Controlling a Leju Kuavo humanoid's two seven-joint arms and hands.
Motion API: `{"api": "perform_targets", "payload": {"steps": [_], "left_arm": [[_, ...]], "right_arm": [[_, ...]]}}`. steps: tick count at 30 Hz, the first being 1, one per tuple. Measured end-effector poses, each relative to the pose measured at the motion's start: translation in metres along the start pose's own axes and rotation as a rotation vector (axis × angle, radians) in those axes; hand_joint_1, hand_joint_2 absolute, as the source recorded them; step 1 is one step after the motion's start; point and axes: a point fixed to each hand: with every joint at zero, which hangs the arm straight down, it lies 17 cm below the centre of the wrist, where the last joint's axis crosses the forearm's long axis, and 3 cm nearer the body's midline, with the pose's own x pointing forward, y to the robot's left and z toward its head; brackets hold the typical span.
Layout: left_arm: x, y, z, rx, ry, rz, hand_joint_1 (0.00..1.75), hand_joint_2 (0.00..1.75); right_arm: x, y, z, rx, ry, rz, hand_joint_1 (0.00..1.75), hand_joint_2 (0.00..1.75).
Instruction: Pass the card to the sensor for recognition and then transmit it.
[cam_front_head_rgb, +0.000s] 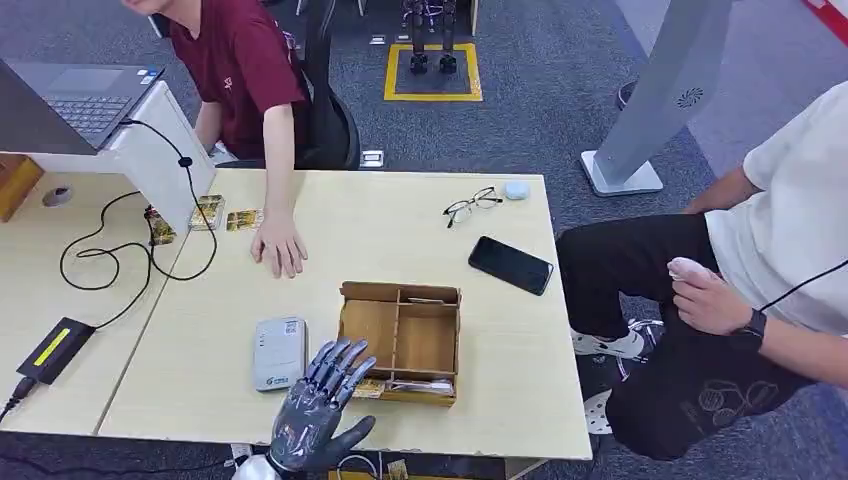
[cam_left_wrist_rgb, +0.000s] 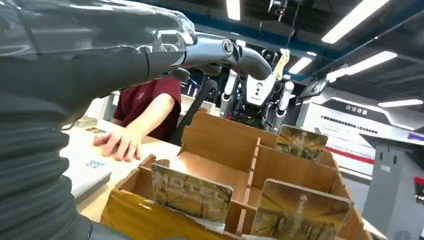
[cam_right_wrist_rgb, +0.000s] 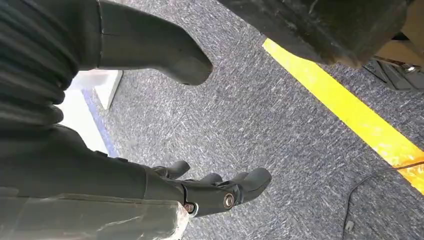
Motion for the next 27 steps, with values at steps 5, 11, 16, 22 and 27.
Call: {"api": "perform_targets", "payload": {"steps": [5, 11, 16, 22, 27], "left_arm": [[-0.0012, 0.0011, -0.0003, 0.006, 0.008, 0.01, 0.0, 1.75], [-0.0049, 0.0004, -0.0003, 0.007, 0.029, 0.019, 0.0, 1.75], [-0.0057, -0.0021, 0.001, 0.0, 0.031, 0.02, 0.0, 1.75], [-0.0061, -0.0035, 0.002, -0.003, 0.035, 0.025, 0.0, 1.75], [-0.0053, -0.0056, 0.0031, -0.008, 0.034, 0.027, 0.0, 1.75]], "right_arm": [[0.0003, -0.0002, -0.0001, 0.0, -0.002, 0.0, 0.0, 1.75], [0.0007, -0.0002, -0.0001, 0.0, -0.004, 0.007, 0.0, 1.75], [0.0008, -0.0002, -0.0001, 0.001, -0.005, 0.011, 0.0, 1.75], [0.0009, -0.0003, -0.0001, 0.0, -0.005, 0.011, 0.0, 1.75], [0.0009, -0.0004, -0.0002, -0.001, -0.005, 0.011, 0.0, 1.75]]}}
